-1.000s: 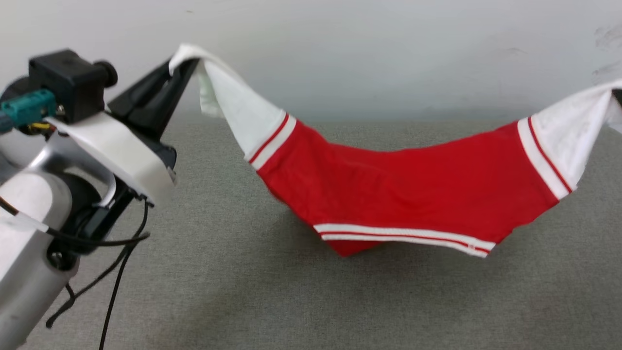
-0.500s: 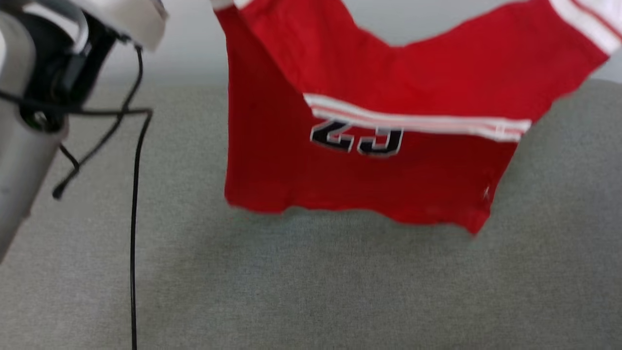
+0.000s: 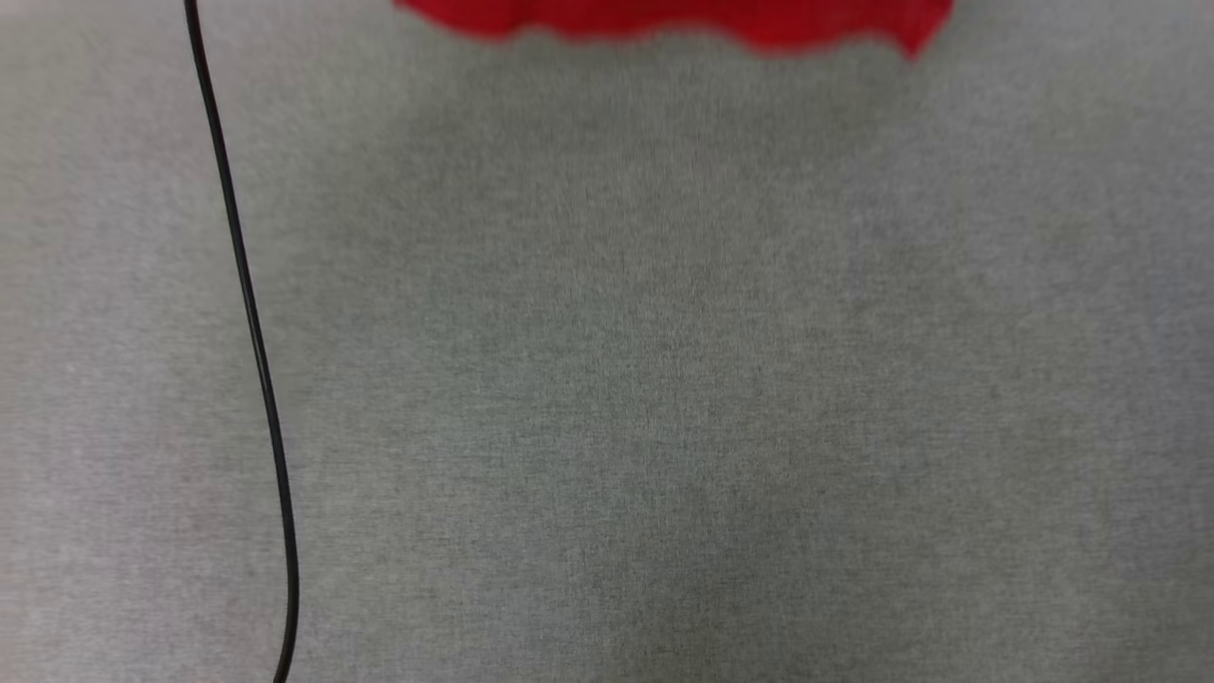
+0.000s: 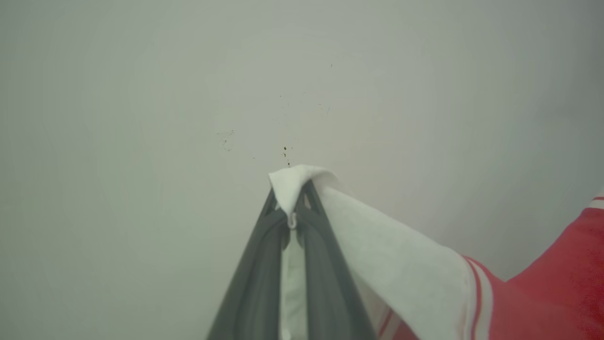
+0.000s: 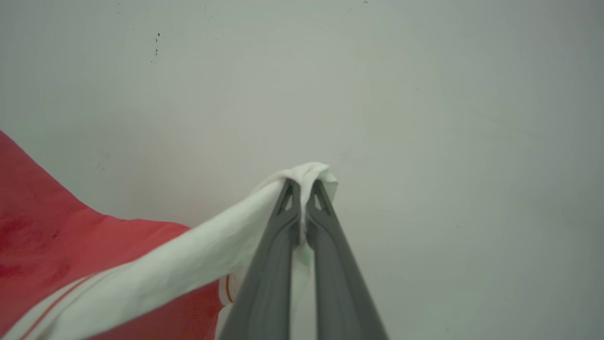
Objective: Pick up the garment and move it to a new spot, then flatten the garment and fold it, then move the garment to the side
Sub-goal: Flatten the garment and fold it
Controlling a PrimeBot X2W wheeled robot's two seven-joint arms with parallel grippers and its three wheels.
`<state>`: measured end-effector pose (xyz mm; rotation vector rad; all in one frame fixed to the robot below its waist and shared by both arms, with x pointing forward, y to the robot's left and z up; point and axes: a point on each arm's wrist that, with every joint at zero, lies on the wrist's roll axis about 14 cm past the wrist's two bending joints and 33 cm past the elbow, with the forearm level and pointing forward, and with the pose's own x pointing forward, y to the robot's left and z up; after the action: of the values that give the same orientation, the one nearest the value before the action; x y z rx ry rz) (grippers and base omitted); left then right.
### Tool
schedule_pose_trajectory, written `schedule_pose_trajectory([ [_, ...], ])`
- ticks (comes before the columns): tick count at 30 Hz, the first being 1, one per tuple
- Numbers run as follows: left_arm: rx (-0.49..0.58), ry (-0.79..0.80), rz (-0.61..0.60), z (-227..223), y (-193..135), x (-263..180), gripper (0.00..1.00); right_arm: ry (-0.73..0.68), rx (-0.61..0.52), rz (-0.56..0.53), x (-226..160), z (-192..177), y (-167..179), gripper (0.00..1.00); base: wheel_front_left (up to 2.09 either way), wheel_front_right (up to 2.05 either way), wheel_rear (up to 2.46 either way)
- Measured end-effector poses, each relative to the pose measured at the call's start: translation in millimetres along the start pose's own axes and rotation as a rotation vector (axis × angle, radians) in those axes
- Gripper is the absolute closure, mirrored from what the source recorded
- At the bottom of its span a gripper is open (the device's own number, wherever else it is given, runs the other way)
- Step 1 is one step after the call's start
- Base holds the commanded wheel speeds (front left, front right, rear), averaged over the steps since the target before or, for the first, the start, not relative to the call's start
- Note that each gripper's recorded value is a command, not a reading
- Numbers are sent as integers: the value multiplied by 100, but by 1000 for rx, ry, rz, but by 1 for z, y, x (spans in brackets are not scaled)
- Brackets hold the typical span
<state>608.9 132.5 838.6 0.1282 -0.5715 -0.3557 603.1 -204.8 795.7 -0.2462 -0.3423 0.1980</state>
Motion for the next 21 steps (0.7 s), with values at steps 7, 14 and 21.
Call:
schedule_pose_trajectory([
  [7, -25, 23, 53, -55, 22, 16, 100, 22, -11, -15, 39, -38, 0, 100, 0, 0, 0],
  [14, -45, 83, 65, -113, 24, 7, 100, 87, 27, 3, 47, -93, 14, 100, 0, 0, 0],
  [21, -61, 156, 68, -145, 19, -37, 100, 126, 110, 28, 16, -131, 34, 100, 0, 0, 0],
])
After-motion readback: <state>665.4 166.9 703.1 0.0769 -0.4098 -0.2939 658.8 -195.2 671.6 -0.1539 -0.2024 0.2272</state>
